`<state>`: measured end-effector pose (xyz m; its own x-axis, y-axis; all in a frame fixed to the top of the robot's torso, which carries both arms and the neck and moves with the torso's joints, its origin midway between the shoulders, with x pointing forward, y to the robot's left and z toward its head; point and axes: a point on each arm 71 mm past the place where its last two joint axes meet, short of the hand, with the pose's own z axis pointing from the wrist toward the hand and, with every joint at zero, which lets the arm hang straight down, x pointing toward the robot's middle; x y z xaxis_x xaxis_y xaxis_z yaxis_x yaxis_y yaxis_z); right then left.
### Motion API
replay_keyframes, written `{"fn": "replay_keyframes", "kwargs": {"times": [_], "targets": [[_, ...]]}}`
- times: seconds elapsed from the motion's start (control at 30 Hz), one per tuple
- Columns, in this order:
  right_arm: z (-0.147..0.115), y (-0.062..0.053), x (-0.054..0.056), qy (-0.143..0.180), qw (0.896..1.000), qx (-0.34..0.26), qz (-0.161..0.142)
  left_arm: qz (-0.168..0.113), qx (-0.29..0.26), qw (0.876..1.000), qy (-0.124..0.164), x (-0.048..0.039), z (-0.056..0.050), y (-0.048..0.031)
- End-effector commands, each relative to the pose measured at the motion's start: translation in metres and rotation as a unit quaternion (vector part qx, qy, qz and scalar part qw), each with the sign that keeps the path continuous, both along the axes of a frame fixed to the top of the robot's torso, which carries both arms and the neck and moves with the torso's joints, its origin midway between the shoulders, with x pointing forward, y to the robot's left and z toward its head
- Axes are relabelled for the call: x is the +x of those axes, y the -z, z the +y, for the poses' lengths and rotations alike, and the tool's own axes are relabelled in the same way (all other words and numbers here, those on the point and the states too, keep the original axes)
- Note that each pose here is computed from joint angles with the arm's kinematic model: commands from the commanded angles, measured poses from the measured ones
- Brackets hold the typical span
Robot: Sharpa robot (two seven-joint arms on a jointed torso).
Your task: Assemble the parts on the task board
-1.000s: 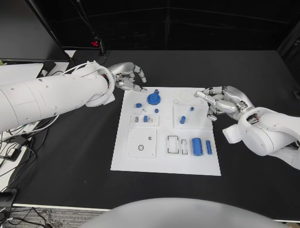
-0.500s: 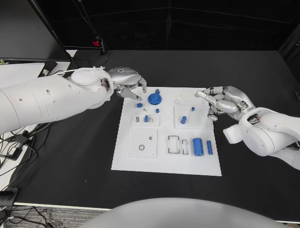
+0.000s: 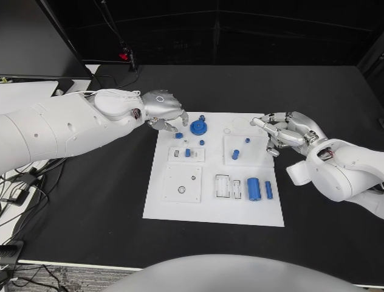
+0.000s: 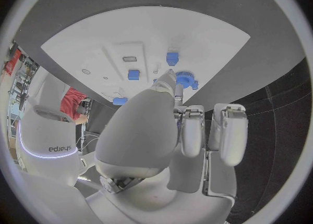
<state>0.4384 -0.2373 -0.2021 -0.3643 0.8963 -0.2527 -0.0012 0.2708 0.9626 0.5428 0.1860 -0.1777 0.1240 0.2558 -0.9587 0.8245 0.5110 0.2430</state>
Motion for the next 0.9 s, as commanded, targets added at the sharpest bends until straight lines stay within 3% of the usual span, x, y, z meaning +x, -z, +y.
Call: {"fn": "replay_keyframes", "kwargs": {"times": [0.03, 0.3, 0.9], "targets": [[0.002, -0.001, 0.000, -0.005, 1.000, 0.000, 0.000, -0.019, 0.040, 0.998, 0.055, -0.0048, -0.003, 0.0039], [0.003, 0.000, 0.000, -0.007, 1.000, 0.000, 0.002, -0.028, 0.069, 0.994, 0.075, -0.0042, -0.006, 0.0110], [0.003, 0.001, 0.001, -0.008, 1.000, -0.001, 0.007, -0.024, 0.083, 0.993, 0.075, 0.0004, -0.012, 0.0178]]}}
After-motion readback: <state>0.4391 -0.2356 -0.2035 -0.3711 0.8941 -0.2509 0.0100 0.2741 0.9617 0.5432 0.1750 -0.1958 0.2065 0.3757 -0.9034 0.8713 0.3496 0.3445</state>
